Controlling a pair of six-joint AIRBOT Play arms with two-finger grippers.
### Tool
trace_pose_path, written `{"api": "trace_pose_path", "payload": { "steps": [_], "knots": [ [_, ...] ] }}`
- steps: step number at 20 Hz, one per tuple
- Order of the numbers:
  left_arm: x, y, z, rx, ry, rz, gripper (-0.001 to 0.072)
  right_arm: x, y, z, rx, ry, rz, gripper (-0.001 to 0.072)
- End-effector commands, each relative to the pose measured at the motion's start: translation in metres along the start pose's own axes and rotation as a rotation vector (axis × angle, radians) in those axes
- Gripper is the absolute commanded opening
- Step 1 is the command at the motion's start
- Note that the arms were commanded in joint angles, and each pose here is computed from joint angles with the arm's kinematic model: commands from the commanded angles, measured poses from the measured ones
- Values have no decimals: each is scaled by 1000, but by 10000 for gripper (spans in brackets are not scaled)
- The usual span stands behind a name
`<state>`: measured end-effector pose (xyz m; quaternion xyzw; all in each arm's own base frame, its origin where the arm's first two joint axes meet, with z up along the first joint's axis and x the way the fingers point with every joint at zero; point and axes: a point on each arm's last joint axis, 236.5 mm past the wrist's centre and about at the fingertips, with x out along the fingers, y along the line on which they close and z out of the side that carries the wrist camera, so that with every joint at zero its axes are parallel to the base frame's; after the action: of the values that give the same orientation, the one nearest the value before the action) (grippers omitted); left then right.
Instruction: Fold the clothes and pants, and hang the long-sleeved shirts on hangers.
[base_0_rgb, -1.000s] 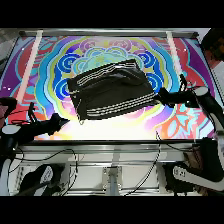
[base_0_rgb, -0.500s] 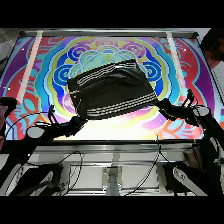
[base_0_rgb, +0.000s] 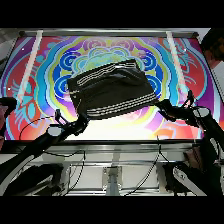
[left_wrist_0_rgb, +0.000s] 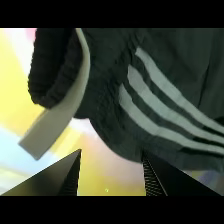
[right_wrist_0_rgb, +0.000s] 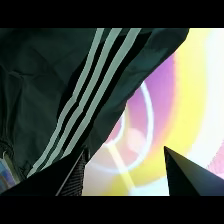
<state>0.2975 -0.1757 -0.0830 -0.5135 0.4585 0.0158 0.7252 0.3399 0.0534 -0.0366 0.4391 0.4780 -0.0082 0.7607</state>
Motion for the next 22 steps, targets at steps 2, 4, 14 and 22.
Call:
{"api": "trace_pose_path", "payload": {
  "steps": [2,4,14,22],
  "knots": [
    [-1,1,42,-38,-185,-5,330,0,0,-2,1,7,1,530],
    [0,2,41,-38,-183,1,291,0,1,-5,3,21,3,530],
    [4,8,42,-63,-187,18,303,0,2,-13,6,52,7,557],
    [-3,6,71,-61,-311,8,298,-1,2,-18,7,76,8,640]
  ]
}}
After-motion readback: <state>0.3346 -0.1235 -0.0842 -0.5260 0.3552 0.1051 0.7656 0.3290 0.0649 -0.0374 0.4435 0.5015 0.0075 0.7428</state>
